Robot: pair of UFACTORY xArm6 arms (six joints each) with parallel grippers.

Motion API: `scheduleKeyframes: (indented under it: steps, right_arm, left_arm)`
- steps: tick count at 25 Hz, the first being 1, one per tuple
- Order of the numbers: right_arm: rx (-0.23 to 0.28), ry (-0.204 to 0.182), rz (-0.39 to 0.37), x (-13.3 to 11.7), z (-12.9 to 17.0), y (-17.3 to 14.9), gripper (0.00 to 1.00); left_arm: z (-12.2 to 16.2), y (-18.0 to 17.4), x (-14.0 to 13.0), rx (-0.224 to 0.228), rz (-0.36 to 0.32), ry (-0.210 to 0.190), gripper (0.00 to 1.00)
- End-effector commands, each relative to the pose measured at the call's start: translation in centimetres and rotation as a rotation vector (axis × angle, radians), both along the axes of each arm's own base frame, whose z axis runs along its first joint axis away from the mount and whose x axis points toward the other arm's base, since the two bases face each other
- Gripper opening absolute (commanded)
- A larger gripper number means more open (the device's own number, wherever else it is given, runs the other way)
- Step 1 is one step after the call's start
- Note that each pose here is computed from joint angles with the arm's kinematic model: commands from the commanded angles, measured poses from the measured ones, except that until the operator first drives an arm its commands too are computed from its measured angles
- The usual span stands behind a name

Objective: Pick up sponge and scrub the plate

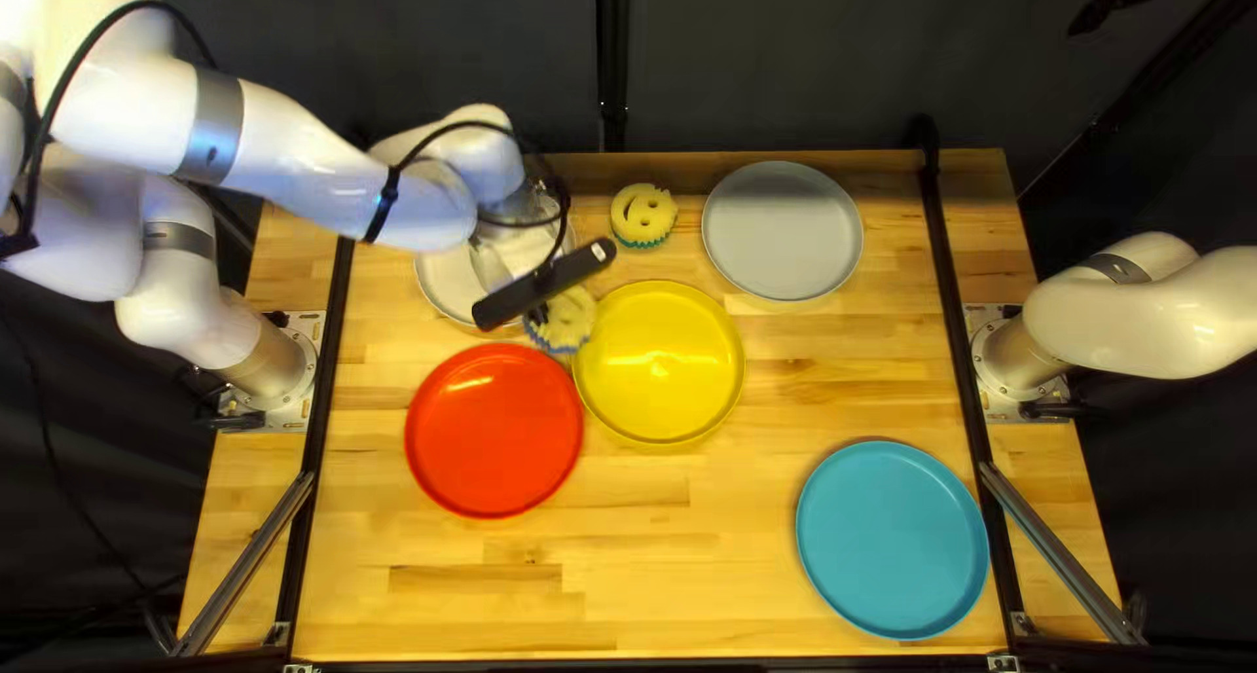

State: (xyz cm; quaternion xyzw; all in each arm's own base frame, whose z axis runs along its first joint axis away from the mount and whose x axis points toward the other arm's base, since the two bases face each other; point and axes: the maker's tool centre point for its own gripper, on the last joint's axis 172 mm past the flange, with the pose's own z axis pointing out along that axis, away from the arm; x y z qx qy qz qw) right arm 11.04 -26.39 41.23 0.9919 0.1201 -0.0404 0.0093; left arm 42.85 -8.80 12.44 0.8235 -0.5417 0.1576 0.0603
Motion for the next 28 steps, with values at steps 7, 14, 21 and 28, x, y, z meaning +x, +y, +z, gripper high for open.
scheduleKeyframes:
  steps: [7, 14, 21, 28]
  right_arm:
    - [0.0, 0.0, 0.0, 0.0, 0.0, 0.0, 1.0]
    - [0.0, 0.0, 0.0, 0.0, 0.0, 0.0, 1.0]
    - [0.0, 0.0, 0.0, 0.0, 0.0, 0.0, 1.0]
    - [0.0, 0.0, 0.0, 0.0, 0.0, 0.0, 1.0]
  left_arm:
    - [0.7, -2.1, 1.5, 0.004, -0.019, -0.026, 0.0]
    - [0.5, -2.8, 2.3, 0.023, -0.026, -0.025, 0.0]
    - [-1.1, -9.5, 5.9, 0.063, -0.081, -0.037, 0.0]
    - [-2.3, -15.5, 7.0, 0.078, -0.093, -0.052, 0.0]
